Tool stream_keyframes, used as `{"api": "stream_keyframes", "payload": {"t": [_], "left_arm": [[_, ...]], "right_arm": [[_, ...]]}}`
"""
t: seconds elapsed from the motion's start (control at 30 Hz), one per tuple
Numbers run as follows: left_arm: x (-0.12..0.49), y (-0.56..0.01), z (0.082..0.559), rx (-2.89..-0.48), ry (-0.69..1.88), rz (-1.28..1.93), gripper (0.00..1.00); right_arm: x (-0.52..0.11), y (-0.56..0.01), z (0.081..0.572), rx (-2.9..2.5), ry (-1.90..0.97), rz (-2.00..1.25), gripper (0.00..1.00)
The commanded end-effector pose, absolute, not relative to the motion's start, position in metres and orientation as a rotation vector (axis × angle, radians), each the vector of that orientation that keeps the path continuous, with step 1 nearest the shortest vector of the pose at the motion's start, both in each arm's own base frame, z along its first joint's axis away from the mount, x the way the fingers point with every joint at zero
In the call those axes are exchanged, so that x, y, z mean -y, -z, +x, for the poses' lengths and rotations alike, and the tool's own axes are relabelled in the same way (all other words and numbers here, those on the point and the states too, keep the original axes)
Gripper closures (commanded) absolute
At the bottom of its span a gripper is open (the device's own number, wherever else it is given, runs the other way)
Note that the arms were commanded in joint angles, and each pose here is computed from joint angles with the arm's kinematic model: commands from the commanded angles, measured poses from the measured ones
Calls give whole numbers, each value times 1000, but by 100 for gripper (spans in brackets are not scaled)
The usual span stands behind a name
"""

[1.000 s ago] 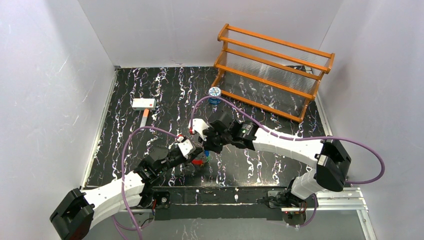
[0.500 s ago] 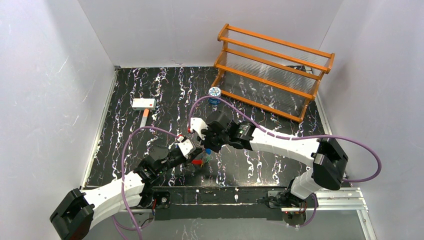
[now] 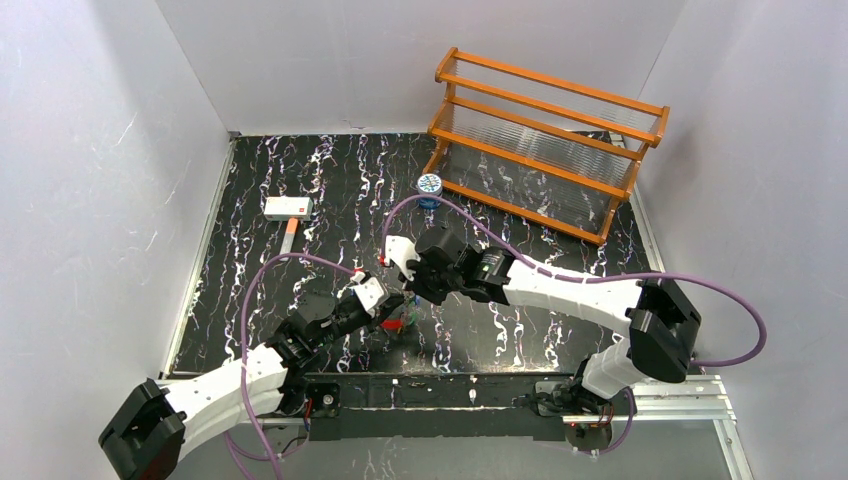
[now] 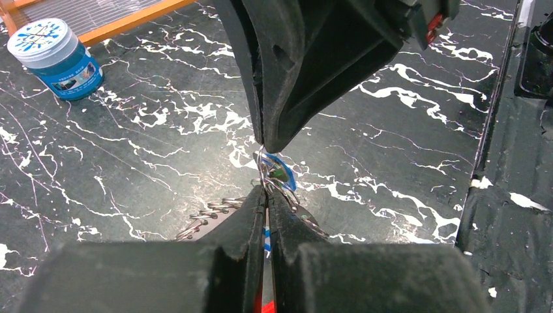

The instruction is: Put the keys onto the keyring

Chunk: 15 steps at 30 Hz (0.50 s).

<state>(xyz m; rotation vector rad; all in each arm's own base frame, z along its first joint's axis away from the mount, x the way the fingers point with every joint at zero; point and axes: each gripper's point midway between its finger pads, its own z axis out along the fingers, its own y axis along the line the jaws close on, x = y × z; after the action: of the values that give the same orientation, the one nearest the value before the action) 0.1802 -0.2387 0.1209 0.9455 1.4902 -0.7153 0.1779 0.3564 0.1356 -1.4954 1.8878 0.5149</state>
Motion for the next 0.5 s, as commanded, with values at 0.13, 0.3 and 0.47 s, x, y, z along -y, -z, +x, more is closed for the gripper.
{"api": "stream_keyframes", "payload": {"t": [0.13,0.3,0.47], "left_arm": [[245,-148,180,-1399,746,917,100],[244,-151,179,-1386,751,916,100],[243,-153,178,-1372,750,911,100]], "right_arm": [[-357,-146,187,-1860,-489,-1425,99],[-354,-158,191,-1826,-492,-1362,60],[-353,-182,192,-1730,-577,-1253,31]]}}
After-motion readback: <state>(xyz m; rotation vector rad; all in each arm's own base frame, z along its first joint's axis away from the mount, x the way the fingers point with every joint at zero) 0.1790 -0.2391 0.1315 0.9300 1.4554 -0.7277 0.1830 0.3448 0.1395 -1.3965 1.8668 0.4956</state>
